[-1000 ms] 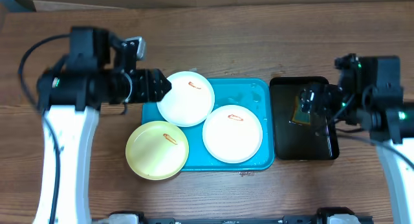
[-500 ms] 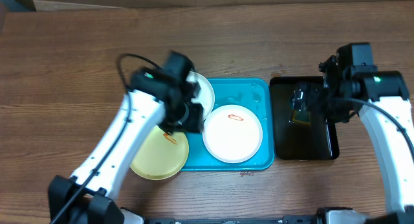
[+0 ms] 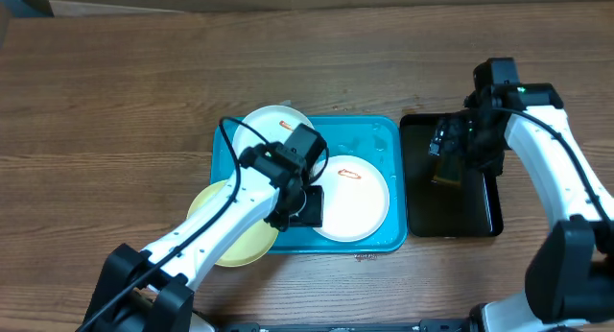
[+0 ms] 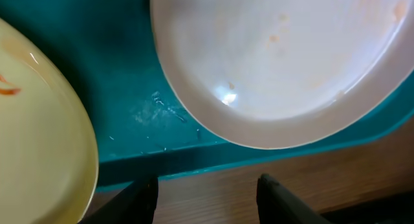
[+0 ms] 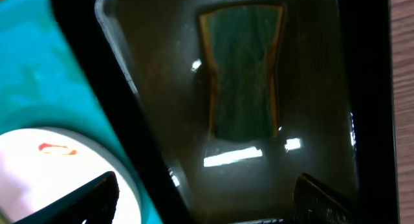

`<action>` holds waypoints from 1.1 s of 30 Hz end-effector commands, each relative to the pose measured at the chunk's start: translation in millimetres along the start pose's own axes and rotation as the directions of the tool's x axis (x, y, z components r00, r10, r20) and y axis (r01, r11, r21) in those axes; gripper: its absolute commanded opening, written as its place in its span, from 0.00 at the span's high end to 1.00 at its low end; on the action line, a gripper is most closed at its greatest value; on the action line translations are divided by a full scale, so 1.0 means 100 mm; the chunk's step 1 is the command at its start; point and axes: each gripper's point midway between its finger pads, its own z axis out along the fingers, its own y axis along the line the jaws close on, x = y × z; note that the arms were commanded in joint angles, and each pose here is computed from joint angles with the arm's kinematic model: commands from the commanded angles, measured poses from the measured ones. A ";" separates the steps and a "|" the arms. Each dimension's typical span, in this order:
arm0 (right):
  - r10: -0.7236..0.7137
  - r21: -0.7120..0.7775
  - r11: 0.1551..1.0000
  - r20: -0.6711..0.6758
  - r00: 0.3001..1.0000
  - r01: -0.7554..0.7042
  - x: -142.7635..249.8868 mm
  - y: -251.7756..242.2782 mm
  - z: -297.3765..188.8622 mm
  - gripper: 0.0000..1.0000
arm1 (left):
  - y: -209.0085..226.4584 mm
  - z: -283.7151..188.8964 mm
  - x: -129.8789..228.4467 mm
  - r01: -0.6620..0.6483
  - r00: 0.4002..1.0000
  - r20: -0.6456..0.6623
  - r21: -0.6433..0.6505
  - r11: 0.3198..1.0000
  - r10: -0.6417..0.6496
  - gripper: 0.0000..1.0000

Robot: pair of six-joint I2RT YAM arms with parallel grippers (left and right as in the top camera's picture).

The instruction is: Clean dirty plates on tray and stack at the side

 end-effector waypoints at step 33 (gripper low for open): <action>-0.005 0.089 0.996 0.079 0.997 -0.002 -0.33 -0.10 0.20 0.12 | 0.16 0.58 0.00 0.218 0.976 0.018 0.009 0.976 -0.219 0.74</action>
